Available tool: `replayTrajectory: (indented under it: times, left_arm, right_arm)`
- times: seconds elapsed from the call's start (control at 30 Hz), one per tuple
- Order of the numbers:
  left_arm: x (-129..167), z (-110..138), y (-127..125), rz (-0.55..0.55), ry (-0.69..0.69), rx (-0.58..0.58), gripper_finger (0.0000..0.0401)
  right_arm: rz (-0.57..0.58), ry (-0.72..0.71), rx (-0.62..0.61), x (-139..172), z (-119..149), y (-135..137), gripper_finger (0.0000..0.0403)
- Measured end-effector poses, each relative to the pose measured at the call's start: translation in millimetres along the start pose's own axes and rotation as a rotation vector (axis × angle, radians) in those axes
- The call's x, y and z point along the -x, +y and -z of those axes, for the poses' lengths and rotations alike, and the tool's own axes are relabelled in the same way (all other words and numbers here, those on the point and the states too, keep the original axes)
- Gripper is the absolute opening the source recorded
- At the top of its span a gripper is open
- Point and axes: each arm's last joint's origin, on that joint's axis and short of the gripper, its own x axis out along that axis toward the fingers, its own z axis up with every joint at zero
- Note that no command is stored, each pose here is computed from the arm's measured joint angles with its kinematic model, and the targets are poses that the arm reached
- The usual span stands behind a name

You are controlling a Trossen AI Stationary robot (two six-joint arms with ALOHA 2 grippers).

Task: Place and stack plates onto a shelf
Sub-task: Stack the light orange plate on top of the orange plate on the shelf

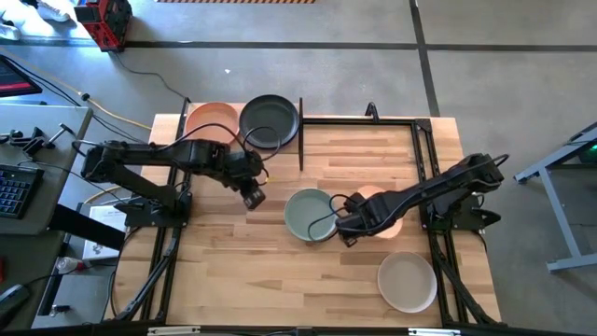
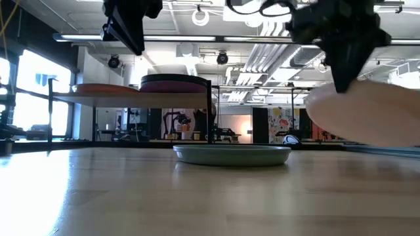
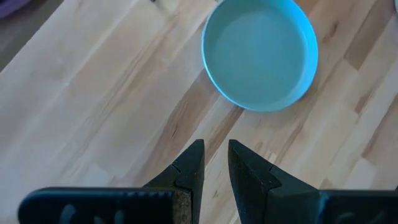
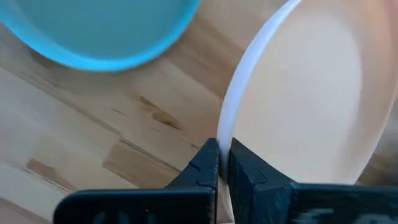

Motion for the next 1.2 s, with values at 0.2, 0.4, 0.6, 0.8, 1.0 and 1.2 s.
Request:
replayTrajectory:
  times: [0.2, 0.4, 0.6, 0.8, 1.0, 1.2]
  left_arm:
    - [-1, -7, 10, 0.004, 0.005, 0.124, 0.0062]
    - [-1, -13, 21, 0.007, 0.008, 0.179, 0.0062]
    - [-2, -20, 32, -0.005, -0.01, 0.224, 0.0062]
    - [-1, -34, 38, 0.031, -0.106, 0.273, 0.0062]
    - [1, -50, 45, 0.082, -0.219, 0.334, 0.0062]
    - [4, -61, 59, 0.125, -0.27, 0.399, 0.0062]
  right_arm:
    - [0.0, -0.096, 0.074, 36, -11, 3, 0.0]
    - [-0.003, -0.202, 0.196, 65, -30, 0, 0.0]
    - [0.016, -0.316, 0.338, 88, -61, -8, 0.0]
    - [0.074, -0.407, 0.481, 104, -93, -22, 0.0]
    - [0.101, -0.476, 0.689, 115, -122, -33, 0.0]
    - [0.084, -0.518, 0.905, 120, -144, -42, 0.0]
